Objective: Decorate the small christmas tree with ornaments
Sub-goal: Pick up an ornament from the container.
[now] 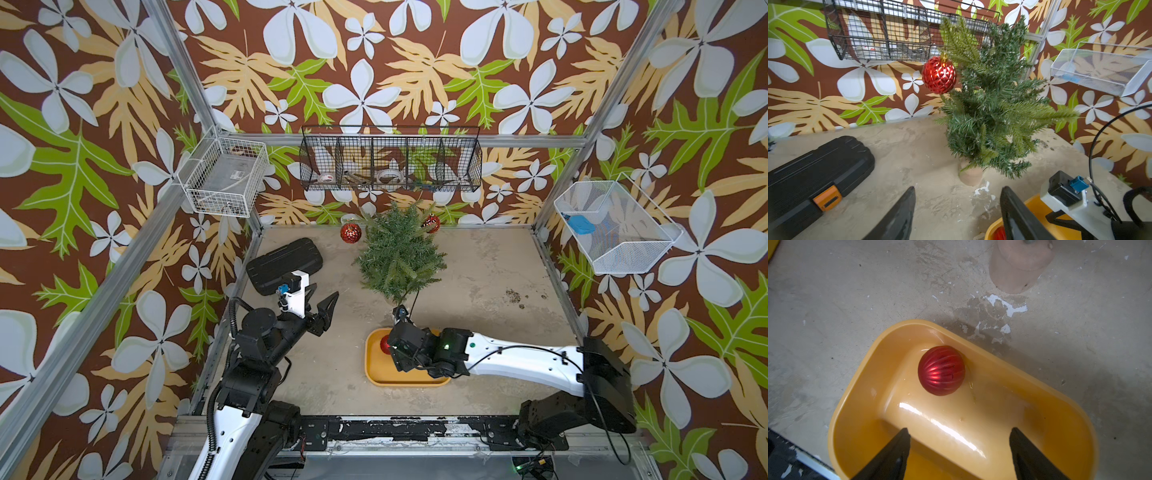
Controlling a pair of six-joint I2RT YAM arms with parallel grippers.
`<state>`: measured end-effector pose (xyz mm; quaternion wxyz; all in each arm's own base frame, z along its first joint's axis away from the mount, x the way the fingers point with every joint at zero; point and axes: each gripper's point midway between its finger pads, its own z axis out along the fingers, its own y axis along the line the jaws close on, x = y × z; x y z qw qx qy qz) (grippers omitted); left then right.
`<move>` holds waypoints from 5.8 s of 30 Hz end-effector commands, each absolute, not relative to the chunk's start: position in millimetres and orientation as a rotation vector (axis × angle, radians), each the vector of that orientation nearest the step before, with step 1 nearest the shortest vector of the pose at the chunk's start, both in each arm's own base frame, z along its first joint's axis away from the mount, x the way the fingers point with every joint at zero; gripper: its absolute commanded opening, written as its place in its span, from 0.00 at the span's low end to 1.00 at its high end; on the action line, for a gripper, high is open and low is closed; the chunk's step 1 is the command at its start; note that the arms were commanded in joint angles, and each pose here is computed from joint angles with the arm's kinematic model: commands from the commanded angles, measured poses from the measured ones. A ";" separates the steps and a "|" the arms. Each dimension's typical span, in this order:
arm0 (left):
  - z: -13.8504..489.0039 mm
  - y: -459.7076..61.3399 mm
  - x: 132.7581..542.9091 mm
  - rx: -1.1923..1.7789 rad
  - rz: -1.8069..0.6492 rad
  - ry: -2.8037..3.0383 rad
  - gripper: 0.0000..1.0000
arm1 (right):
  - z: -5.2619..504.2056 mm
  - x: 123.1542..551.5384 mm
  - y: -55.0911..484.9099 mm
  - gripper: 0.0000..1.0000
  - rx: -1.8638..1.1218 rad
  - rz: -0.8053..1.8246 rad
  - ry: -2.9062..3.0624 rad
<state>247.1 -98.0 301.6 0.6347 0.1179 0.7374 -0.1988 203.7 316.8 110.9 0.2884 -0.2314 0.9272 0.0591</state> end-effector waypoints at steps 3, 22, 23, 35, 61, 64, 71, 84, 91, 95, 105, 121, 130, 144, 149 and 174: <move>287.3 -85.6 243.5 0.235 -0.384 1.673 0.66 | 96.6 216.0 336.7 0.85 -0.592 0.038 2.440; 289.6 -89.8 242.3 0.253 -0.398 1.659 0.66 | 45.6 239.9 348.1 0.78 -0.640 -0.246 2.410; 290.0 -90.0 242.2 0.254 -0.399 1.658 0.66 | 45.1 240.4 347.0 0.76 -0.638 -0.253 2.408; 292.5 -94.2 240.2 0.276 -0.417 1.645 0.66 | 61.9 239.6 343.6 0.52 -0.645 -0.239 2.394; 369.6 -155.5 195.9 0.552 -0.846 1.297 0.64 | 351.6 197.1 277.8 0.51 -0.607 0.803 1.977; 380.5 -156.0 192.9 0.552 -0.864 1.255 0.63 | 377.9 205.6 266.2 0.51 -0.586 0.839 1.919; 400.2 -158.0 190.0 0.552 -0.895 1.175 0.61 | 423.9 230.0 252.4 0.50 -0.609 1.001 1.817; 431.1 -223.6 189.4 0.768 -0.927 1.049 0.59 | 487.7 217.5 265.2 0.50 -0.730 1.209 1.654; 434.2 -254.9 195.8 0.812 -0.981 1.019 0.62 | 502.0 202.6 266.3 0.50 -0.765 1.282 1.615; 443.2 -264.6 196.3 0.823 -1.001 0.993 0.62 | 504.3 194.7 266.6 0.49 -0.783 1.322 1.604; 443.4 -283.2 200.4 0.822 -1.035 0.999 0.57 | 509.9 181.4 266.7 0.49 -0.811 1.393 1.576; 444.5 -299.3 200.1 0.847 -1.055 0.994 0.31 | 508.4 178.0 266.5 0.49 -0.815 1.412 1.580; 442.6 -296.3 200.2 0.835 -1.039 1.000 0.14 | 505.6 179.6 264.4 0.48 -0.802 1.388 1.595; 411.2 -279.0 204.0 0.841 -0.902 1.154 0.04 | 472.6 188.1 268.3 0.47 -0.759 1.411 1.653; 394.6 -272.5 201.4 0.837 -0.888 1.206 0.04 | 454.2 191.7 273.9 0.46 -0.747 1.447 1.687; 338.1 -248.5 213.5 0.770 -0.752 1.399 0.02 | 398.0 215.0 303.2 0.43 -0.733 1.359 1.845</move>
